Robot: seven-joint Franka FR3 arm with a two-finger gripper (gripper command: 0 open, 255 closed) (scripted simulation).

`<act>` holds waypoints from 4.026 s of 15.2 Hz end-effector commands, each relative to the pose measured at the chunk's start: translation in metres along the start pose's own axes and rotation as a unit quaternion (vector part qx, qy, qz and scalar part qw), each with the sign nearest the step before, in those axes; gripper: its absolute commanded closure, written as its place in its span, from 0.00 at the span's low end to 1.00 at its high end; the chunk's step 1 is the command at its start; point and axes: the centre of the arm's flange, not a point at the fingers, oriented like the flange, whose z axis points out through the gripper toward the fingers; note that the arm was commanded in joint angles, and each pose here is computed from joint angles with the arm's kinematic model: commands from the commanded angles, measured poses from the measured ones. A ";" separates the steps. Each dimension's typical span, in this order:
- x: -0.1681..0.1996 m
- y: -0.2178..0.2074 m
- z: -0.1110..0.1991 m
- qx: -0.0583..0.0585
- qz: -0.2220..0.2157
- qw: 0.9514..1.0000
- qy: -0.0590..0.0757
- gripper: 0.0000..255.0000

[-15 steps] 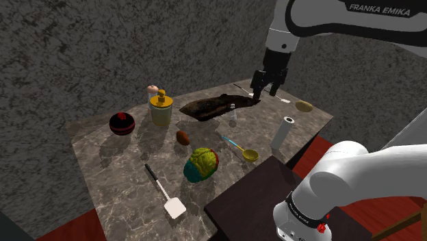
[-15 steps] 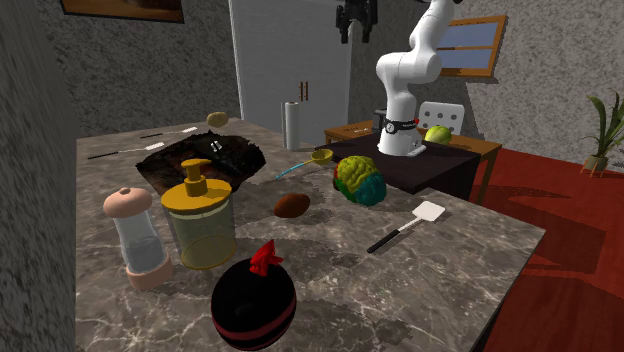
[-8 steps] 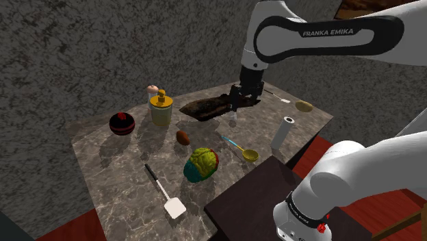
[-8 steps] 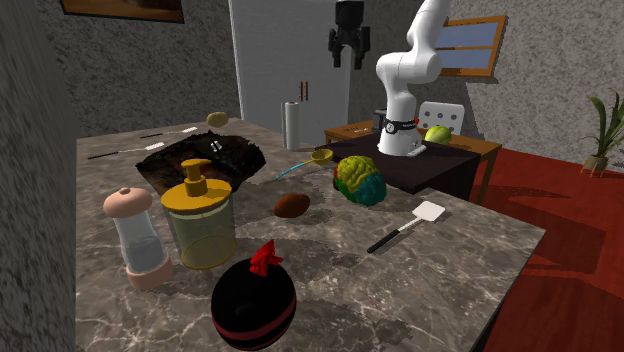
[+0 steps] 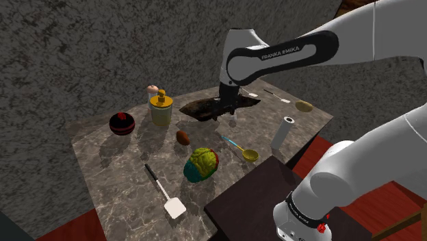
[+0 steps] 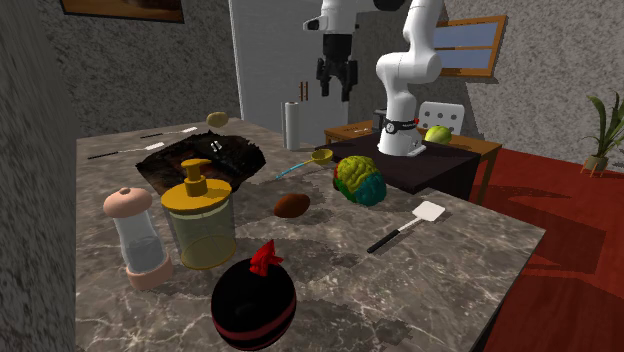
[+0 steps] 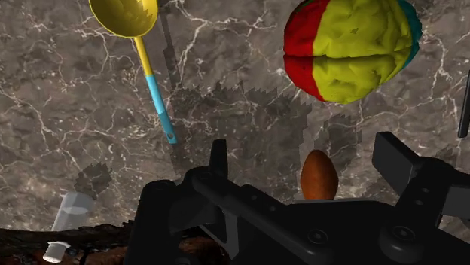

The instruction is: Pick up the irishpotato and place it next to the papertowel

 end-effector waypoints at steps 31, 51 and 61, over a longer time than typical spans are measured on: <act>0.172 -0.092 0.252 -0.010 0.005 0.999 0.036 0.00; 0.172 -0.092 0.231 -0.010 0.005 0.999 0.036 1.00; 0.171 -0.089 0.178 -0.010 0.005 0.999 0.036 1.00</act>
